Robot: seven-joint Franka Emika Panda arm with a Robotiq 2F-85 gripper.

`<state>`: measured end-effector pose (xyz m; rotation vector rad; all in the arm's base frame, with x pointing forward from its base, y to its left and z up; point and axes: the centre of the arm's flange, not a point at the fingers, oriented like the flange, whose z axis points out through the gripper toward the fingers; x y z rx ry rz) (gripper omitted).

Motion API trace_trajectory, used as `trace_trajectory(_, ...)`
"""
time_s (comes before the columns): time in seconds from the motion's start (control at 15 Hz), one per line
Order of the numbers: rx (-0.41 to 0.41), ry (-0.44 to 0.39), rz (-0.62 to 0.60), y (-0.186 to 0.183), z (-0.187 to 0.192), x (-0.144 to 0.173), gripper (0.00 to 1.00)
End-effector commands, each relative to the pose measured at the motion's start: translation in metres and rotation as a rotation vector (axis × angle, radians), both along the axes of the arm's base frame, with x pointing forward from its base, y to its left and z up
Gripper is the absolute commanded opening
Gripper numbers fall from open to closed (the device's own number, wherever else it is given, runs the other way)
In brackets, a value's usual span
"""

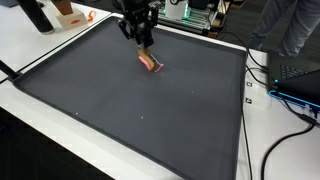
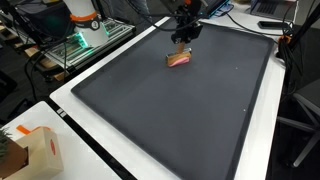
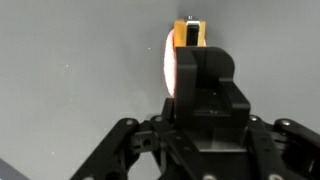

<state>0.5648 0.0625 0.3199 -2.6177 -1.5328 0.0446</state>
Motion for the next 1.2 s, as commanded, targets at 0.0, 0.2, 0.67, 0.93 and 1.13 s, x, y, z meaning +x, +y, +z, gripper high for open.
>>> trace_trajectory(0.0, 0.097, -0.044, -0.001, 0.018, -0.021, 0.011, 0.24)
trace_trajectory(0.2, 0.115, -0.059, -0.005, 0.02, -0.021, 0.014, 0.24)
trace_trajectory(0.67, 0.113, -0.114, 0.008, 0.032, -0.014, 0.019, 0.24)
trace_trajectory(0.93, 0.11, -0.139, 0.021, 0.042, -0.017, 0.022, 0.24)
trace_trajectory(1.13, 0.112, -0.168, 0.035, 0.049, -0.012, 0.023, 0.24)
